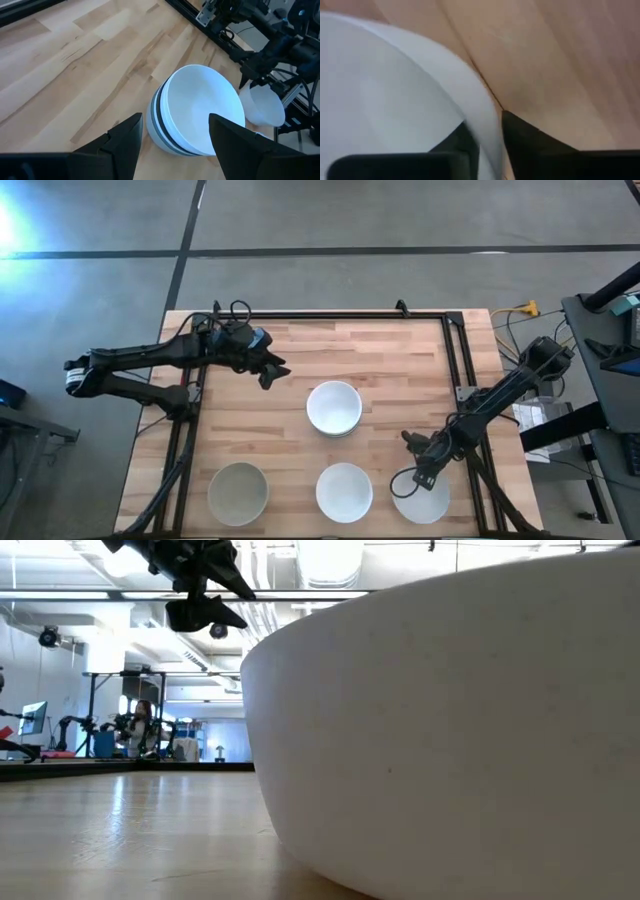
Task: Nest bowls inside each other
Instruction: Stack the white bowl on top of the white bowl
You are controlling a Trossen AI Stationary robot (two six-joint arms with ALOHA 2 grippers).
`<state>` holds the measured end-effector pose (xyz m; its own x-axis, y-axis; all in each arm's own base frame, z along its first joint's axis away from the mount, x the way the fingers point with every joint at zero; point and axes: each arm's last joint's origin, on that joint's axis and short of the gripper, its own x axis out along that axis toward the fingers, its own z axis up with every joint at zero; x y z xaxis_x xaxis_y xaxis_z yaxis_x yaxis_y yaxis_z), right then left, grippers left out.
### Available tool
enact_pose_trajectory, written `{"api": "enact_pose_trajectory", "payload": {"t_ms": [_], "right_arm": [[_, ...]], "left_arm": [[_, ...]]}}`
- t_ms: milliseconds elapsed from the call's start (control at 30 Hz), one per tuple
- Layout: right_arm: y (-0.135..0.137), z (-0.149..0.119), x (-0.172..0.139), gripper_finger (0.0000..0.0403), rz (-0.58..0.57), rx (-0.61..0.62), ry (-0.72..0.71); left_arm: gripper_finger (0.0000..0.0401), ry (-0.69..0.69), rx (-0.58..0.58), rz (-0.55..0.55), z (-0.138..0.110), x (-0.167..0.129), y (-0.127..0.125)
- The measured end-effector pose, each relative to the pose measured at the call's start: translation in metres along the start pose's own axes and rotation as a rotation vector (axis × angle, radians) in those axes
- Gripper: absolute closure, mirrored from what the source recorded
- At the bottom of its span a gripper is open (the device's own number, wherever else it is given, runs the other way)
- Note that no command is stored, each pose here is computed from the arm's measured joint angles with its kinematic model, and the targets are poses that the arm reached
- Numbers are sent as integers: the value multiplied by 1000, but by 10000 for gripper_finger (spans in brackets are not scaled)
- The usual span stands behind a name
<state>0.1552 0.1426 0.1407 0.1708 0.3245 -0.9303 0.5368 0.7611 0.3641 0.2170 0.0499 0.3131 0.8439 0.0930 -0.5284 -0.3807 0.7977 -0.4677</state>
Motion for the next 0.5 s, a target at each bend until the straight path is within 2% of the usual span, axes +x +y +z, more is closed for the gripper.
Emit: {"api": "enact_pose_trajectory", "payload": {"t_ms": [200,500], "right_arm": [[1,6,-6,387,36,-16,-55],[-3,20,-34,393,138,-42,-127]], "left_arm": [[189,-11,-1,-15,1,0,-1],[189,-21,0,-29,2,-5,-2]]}}
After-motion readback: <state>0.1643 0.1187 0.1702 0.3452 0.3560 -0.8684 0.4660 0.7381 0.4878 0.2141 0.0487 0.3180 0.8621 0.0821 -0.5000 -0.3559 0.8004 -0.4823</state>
